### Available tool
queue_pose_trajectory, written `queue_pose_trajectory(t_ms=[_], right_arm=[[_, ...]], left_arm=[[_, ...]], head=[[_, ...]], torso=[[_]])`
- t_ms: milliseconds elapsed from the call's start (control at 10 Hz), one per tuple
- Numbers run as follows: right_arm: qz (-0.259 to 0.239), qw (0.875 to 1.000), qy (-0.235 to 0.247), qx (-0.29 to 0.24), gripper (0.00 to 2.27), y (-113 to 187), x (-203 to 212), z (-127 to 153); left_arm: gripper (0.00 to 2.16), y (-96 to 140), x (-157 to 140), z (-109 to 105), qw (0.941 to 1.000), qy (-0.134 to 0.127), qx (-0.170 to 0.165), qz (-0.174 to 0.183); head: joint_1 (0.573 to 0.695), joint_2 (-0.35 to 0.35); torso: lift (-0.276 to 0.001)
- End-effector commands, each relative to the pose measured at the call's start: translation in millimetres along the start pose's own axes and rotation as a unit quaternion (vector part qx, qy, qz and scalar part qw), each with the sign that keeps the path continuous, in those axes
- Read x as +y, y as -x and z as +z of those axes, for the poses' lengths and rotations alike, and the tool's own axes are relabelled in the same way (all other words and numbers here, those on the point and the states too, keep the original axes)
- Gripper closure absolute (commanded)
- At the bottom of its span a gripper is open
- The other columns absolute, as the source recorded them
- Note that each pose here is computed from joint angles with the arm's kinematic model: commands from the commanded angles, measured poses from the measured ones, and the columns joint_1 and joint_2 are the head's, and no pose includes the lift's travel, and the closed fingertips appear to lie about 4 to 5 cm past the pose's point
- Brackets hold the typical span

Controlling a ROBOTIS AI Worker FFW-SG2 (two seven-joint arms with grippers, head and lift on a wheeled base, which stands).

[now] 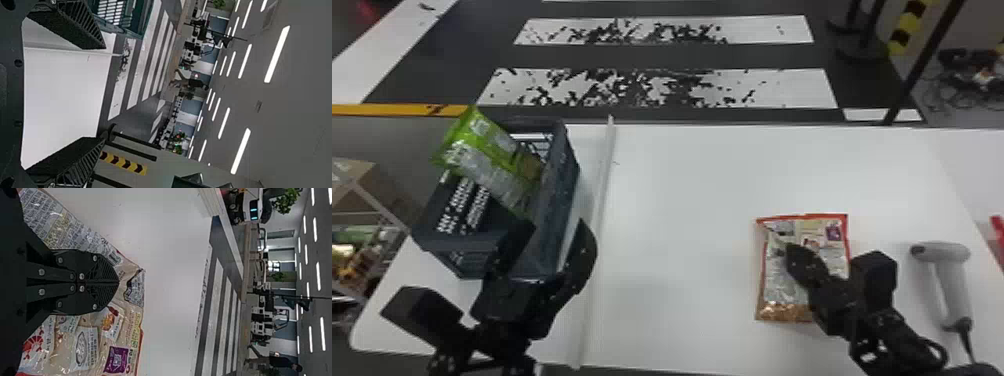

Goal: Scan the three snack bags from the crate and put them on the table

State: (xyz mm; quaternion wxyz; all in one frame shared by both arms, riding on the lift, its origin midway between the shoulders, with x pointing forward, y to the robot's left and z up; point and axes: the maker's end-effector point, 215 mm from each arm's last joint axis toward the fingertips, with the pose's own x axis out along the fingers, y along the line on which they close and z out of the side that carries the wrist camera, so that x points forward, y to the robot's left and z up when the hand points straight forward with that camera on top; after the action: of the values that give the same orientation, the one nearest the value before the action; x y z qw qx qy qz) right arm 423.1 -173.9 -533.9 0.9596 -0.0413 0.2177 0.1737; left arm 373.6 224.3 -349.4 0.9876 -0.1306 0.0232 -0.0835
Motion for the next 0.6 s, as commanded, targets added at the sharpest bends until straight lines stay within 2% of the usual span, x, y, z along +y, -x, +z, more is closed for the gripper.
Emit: queue_pose_trajectory(t_ms=[0, 200, 300, 400, 500], right_arm=[[0.004, 1.000, 0.000, 0.002, 2.05, 4.2, 3.9, -3.3], [0.002, 1.000, 0.002, -0.009, 2.05, 8.9, -1.3, 7.3], [-0.006, 1.000, -0.005, -0.026, 2.04, 17.6, -9.2, 28.5], [-0.013, 0.998, -0.032, -0.048, 2.00, 35.5, -20.8, 55.9], [-0.019, 0.996, -0.056, -0.066, 1.62, 56.4, -34.6, 79.3]], left_arm=[[0.04, 0.4, 0.1, -0.2, 1.0000, 0.002, 0.000, 0.000], [0.04, 0.3, -0.4, 0.7, 1.0000, 0.004, -0.001, -0.001], [0.04, 0.0, -2.1, 1.0, 1.0000, 0.005, -0.001, -0.002], [0.04, -0.6, -5.6, 1.5, 1.0000, 0.006, -0.002, -0.005], [0.04, -0.8, -6.2, 3.1, 1.0000, 0.006, -0.004, -0.005]], head=[[0.695, 0.071], [0.695, 0.074], [0.695, 0.070], [0.695, 0.067], [0.695, 0.054]], torso=[[-0.094], [-0.094], [-0.094], [-0.094], [-0.094]])
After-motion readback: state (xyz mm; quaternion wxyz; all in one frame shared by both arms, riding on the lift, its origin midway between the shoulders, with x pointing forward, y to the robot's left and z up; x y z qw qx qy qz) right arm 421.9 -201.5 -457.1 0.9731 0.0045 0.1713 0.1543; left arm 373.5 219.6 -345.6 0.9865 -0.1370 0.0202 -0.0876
